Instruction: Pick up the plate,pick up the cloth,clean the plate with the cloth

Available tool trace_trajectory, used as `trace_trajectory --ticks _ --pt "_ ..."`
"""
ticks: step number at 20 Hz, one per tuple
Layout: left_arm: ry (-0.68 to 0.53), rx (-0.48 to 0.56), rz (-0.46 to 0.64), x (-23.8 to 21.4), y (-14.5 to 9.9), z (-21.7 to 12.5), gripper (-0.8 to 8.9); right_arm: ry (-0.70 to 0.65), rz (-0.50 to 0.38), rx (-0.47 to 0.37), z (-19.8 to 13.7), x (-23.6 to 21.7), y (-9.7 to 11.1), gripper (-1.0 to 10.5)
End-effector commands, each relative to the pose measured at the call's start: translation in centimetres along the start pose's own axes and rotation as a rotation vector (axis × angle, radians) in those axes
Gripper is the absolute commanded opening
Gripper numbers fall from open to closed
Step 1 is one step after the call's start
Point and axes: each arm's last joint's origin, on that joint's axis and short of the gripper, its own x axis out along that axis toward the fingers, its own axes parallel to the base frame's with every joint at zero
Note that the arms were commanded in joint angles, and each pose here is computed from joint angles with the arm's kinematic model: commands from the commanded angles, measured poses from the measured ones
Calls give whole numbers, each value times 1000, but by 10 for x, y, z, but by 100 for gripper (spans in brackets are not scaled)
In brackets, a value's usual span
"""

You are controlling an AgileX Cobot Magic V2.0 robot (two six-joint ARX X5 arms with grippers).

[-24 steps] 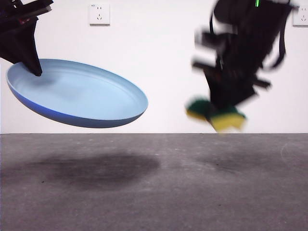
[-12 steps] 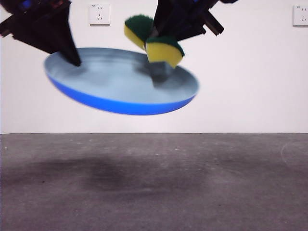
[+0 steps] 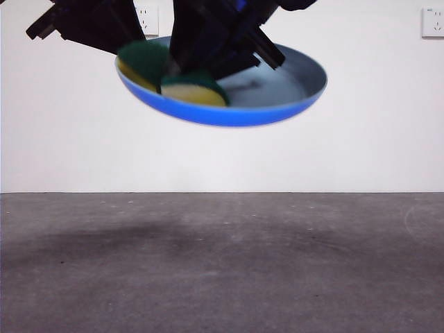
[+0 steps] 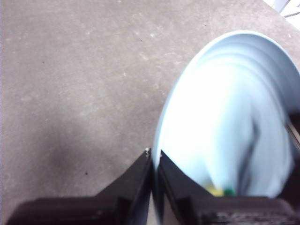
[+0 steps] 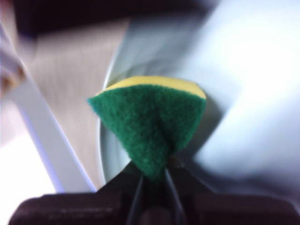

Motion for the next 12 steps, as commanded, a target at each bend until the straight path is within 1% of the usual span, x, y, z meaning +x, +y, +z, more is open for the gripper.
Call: trace_trajectory --ticks 1,2,3,4,5,6,7,9,10,11,12 --pt "-11 -25 10 -1 2 1 -8 171 -208 -4 -17 3 -8 -16" --pt "3 -26 14 -2 3 0 -8 223 -335 -15 -22 0 -12 -16" --pt "17 -28 13 -2 3 -1 -8 246 -468 -31 -25 -2 -16 -16" --pt "33 -29 10 -2 3 -3 -8 233 -595 -39 -24 -6 -21 -16" --pt "50 -29 -1 -2 3 -4 -8 191 -693 -36 -20 -10 -26 -16" --pt "60 -27 -9 -2 3 -5 -8 131 -741 -22 -15 -12 -29 -16" --pt "69 -24 -11 -2 2 -6 -8 36 -738 7 -6 -13 -32 -16" --pt "83 -11 -31 -2 2 -7 -8 -124 -646 51 9 -13 -35 -16" --pt "89 -12 -40 -2 2 -8 -8 -165 -599 59 13 -13 -37 -16" --pt "93 -12 -52 -2 2 -8 -8 -205 -530 64 17 -13 -38 -16" --pt "93 -13 -55 -2 1 -8 -8 -243 -410 60 22 -11 -38 -16"
